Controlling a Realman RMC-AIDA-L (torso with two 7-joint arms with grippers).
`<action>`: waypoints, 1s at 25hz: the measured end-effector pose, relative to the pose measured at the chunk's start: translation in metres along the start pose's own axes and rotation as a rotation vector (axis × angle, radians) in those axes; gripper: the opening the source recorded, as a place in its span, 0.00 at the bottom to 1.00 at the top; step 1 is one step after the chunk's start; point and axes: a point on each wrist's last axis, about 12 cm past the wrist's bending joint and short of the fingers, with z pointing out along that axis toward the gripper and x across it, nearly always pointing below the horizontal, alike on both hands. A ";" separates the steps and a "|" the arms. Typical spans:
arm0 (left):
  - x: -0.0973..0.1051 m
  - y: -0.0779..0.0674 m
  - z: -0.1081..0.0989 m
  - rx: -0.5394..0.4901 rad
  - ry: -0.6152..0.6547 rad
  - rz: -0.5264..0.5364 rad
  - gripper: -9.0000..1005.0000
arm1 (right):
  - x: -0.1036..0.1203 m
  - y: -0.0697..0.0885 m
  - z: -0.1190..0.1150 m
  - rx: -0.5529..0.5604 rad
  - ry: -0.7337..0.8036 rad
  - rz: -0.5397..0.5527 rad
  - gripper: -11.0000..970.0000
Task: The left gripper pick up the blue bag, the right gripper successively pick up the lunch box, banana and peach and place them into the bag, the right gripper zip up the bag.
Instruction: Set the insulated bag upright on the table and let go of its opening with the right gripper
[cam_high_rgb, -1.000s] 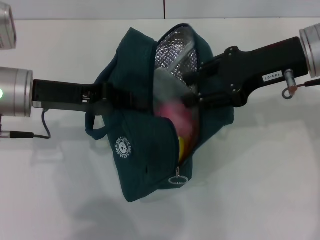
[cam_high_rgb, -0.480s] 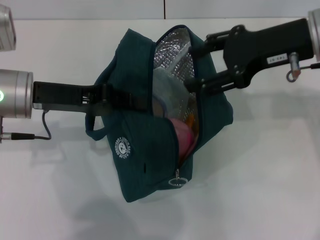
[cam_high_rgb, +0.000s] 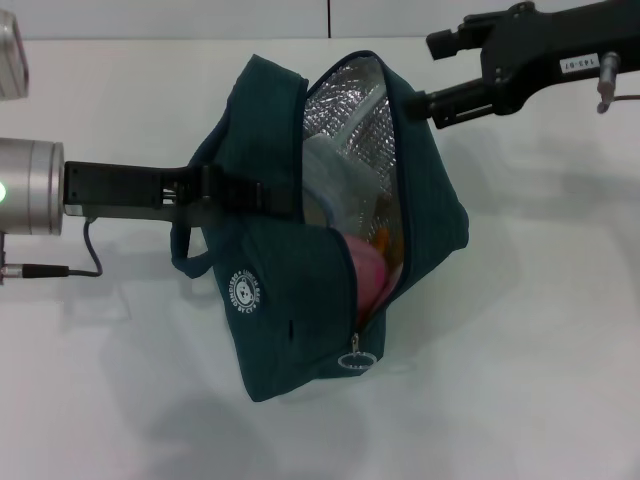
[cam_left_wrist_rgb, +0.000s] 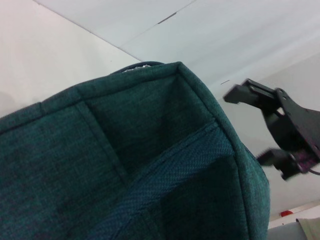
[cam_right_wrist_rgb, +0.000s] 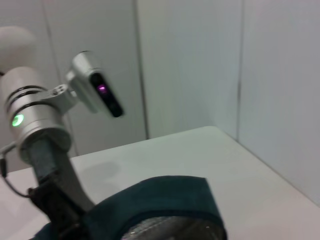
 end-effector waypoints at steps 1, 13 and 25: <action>0.000 0.000 0.000 -0.001 -0.001 0.002 0.05 | 0.001 -0.002 0.000 0.016 0.005 0.013 0.89; 0.000 0.002 0.001 -0.002 -0.006 0.004 0.05 | 0.017 -0.013 0.011 0.085 0.064 0.158 0.89; 0.001 0.002 0.001 0.000 -0.008 0.005 0.05 | 0.024 -0.008 0.027 0.066 0.129 0.196 0.87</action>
